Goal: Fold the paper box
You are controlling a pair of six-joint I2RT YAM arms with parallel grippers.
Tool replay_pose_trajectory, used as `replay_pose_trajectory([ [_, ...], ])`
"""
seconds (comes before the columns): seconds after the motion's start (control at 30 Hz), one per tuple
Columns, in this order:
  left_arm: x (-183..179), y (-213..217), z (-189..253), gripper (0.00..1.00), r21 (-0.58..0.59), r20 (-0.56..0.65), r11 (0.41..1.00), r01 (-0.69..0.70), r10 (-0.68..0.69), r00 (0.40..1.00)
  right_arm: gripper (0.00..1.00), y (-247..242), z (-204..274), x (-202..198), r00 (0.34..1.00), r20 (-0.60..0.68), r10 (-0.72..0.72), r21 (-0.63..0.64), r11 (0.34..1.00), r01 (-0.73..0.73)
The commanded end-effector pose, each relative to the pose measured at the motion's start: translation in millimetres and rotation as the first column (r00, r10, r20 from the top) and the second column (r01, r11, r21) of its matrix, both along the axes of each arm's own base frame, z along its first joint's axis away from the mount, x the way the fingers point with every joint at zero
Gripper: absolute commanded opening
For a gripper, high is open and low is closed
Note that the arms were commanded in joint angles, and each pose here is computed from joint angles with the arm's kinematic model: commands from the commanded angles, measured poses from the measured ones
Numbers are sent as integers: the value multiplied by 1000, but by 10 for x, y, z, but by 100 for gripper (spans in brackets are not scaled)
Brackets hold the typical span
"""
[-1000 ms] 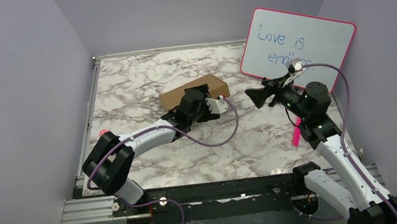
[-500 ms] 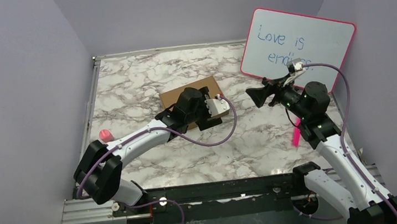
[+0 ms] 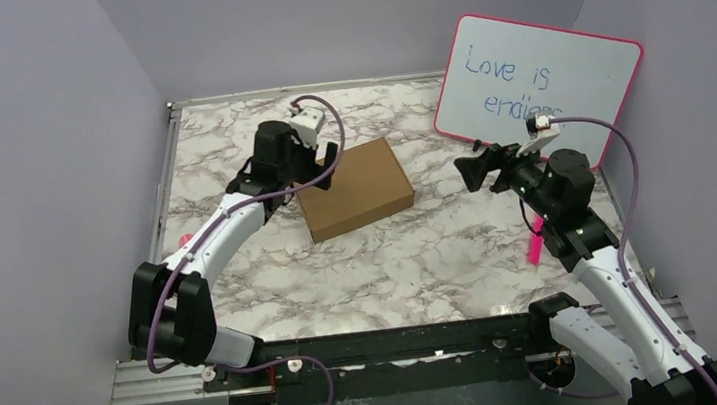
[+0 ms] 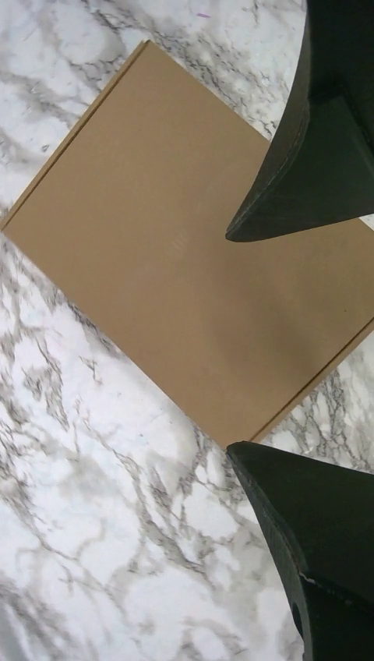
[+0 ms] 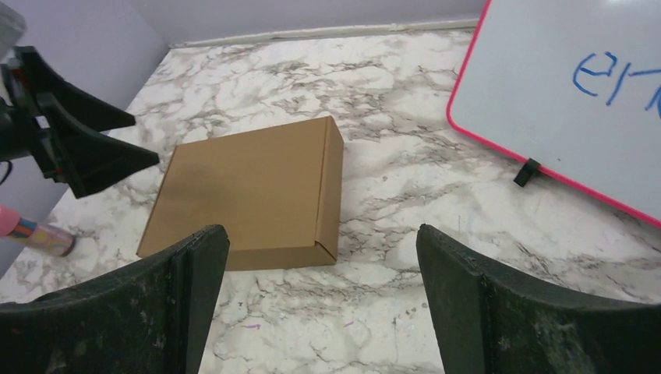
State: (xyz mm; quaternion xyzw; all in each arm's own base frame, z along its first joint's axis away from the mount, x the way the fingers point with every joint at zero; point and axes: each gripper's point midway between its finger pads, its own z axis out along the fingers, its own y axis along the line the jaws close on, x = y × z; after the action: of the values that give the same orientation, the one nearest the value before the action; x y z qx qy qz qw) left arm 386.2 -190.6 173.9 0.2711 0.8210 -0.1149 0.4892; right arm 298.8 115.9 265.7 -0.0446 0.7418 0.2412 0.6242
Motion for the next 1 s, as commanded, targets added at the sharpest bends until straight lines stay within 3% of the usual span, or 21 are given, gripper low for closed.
replay_pose_trajectory([
  [0.0,84,323,299,99,-247,-85,948,-198,183,979,97,-229,72,0,992,-8,-124,-28,992,123],
  [0.1,69,681,466,99,-338,-89,894,-294,281,956,99,-344,49,-3,981,-31,-190,-34,981,189],
  [0.27,-200,1221,1014,99,-414,51,821,-394,453,890,100,-541,31,-58,955,-45,-292,-49,956,290],
  [0.47,-703,1710,1614,99,-478,249,737,-478,636,730,100,-974,246,-196,865,19,-501,-22,865,501],
  [0.67,-1192,1861,1907,99,-584,446,725,-366,663,601,100,-1306,402,-405,770,119,-627,15,776,630],
  [0.97,-1497,1990,1902,99,-726,483,640,-254,736,474,100,-1368,315,-456,757,149,-636,-23,764,645],
])
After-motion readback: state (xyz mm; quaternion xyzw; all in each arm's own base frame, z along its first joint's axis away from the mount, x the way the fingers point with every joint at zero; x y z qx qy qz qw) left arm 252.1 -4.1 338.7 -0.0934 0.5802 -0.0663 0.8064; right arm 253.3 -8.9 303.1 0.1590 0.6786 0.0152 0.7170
